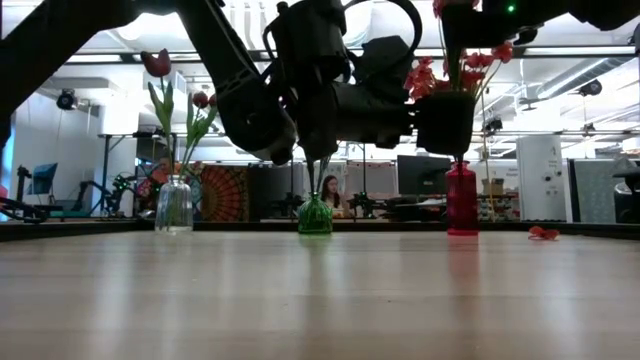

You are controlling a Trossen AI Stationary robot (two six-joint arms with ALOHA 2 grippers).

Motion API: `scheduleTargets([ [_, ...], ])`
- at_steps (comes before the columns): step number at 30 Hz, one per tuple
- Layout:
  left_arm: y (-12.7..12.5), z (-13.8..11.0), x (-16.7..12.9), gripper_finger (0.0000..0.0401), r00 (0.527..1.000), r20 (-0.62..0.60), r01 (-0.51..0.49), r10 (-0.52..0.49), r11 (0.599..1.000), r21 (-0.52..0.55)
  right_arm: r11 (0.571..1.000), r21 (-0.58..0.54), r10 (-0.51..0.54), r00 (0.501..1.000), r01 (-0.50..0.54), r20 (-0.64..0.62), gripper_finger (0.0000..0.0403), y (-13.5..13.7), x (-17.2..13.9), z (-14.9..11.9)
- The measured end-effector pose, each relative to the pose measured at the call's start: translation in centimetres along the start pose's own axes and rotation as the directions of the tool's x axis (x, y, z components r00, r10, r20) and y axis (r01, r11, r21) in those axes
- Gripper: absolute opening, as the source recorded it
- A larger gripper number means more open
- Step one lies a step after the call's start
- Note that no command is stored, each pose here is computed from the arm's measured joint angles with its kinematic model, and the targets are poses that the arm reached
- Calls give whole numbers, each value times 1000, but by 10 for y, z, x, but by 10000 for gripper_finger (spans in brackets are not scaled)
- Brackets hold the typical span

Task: Sort flowers into vase by color
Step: Put the orange flower into the red vase

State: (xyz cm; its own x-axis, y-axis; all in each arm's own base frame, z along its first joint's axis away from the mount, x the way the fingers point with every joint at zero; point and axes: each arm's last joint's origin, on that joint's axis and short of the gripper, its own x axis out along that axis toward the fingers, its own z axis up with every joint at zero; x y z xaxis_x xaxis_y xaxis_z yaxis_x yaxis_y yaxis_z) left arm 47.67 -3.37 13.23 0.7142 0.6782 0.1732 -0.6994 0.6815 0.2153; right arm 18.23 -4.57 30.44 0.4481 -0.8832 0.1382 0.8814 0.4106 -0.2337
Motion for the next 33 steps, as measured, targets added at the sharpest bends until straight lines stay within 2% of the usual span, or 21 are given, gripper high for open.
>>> scheduleTargets([
  [33,-3,-1,-3,212,1000,-21,-9,9,999,32,999,-33,-10,1000,9,-26,20,5,6,-7],
])
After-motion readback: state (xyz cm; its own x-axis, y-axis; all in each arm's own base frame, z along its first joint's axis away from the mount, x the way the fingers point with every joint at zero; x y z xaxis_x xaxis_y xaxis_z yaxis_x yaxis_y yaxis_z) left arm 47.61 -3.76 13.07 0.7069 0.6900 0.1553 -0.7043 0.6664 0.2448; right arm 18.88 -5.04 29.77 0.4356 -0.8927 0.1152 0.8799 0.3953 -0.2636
